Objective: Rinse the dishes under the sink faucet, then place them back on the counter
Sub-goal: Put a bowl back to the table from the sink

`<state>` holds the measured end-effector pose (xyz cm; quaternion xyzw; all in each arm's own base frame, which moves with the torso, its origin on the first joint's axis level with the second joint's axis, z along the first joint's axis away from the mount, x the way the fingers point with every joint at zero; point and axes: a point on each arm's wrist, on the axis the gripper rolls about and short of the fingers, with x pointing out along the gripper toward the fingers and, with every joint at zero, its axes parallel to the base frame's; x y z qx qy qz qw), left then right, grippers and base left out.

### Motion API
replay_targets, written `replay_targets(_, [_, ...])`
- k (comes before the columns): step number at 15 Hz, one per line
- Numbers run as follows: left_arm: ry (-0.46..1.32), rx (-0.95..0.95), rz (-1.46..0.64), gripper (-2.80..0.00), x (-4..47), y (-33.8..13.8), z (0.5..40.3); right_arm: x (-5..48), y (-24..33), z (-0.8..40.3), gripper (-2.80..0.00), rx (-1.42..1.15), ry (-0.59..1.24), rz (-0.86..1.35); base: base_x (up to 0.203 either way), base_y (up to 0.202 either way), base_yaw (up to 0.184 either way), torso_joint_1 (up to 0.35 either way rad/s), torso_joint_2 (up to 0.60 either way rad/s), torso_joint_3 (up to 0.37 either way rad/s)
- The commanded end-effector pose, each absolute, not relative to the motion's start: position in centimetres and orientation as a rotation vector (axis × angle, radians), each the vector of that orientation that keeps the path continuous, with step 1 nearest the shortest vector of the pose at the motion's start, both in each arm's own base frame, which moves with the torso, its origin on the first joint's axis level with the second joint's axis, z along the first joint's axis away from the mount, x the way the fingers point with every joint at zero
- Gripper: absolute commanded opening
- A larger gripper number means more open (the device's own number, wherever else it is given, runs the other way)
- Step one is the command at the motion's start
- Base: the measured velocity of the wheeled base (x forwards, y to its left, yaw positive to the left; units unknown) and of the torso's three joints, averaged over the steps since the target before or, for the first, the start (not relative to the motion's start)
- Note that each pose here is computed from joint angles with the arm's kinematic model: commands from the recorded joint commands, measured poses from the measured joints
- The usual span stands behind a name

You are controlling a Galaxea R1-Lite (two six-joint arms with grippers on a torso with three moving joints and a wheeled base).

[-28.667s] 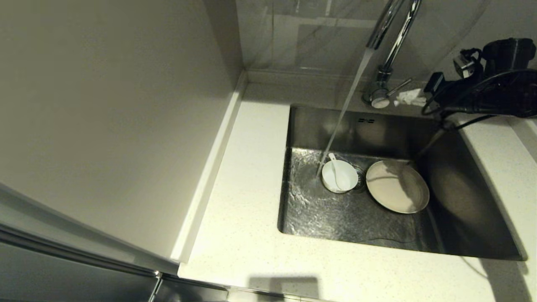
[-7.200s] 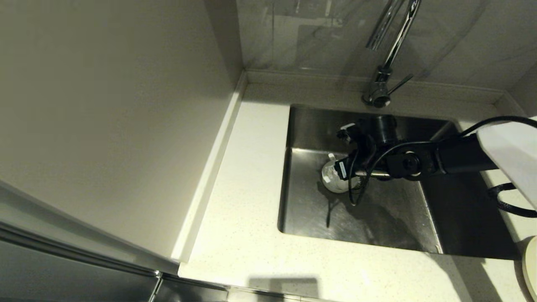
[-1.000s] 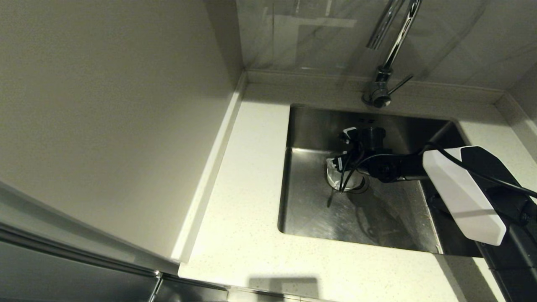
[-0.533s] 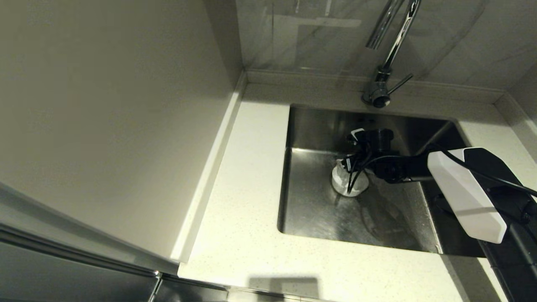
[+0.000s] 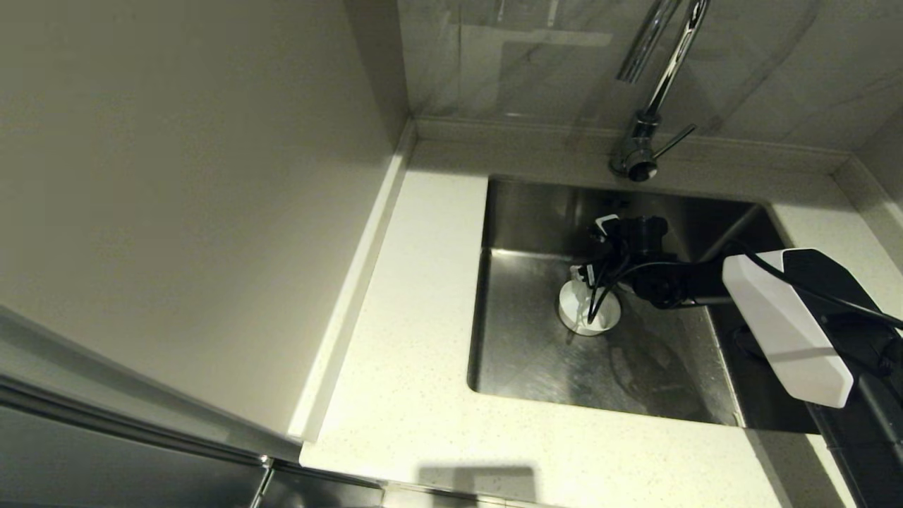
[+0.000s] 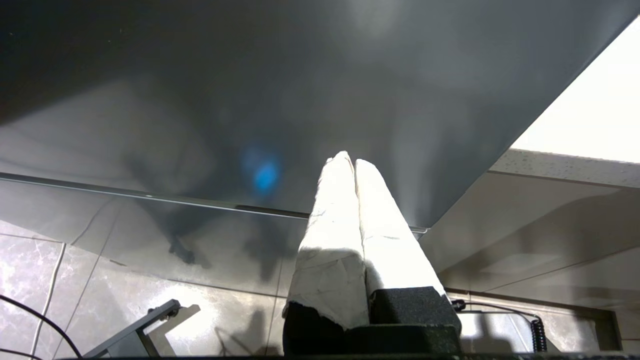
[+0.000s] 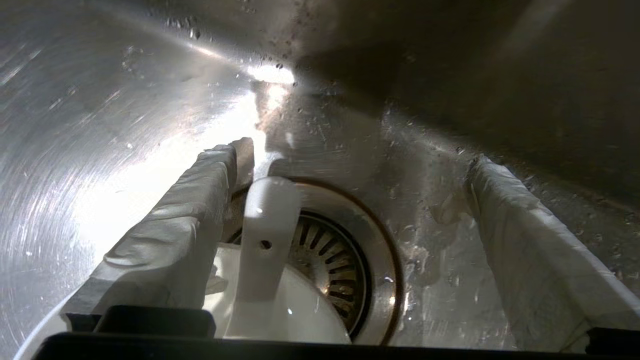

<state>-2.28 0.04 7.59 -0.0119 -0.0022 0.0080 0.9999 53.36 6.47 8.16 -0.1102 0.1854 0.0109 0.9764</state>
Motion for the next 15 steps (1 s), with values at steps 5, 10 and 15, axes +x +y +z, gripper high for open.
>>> replay_targets(5, [-0.008, -0.025, 0.017, -2.80, -2.3, 0.0, 7.6, 53.4, 6.6, 7.4, -2.80, -0.223, 0.391, 0.037, 0.000, 0.000, 0.000, 0.000, 0.00, 0.000])
replay_targets(10, [-0.008, -0.025, 0.017, -2.80, -2.3, 0.0, 7.6, 53.4, 6.7, 7.5, -2.80, -0.220, 0.386, 0.048, 0.000, 0.000, 0.000, 0.000, 0.00, 0.000])
replay_targets(15, [-0.008, -0.025, 0.017, -2.80, -2.3, 0.0, 7.6, 53.3, 6.6, 8.8, -2.80, -0.219, 0.357, 0.042, 0.000, 0.000, 0.000, 0.000, 0.00, 0.000])
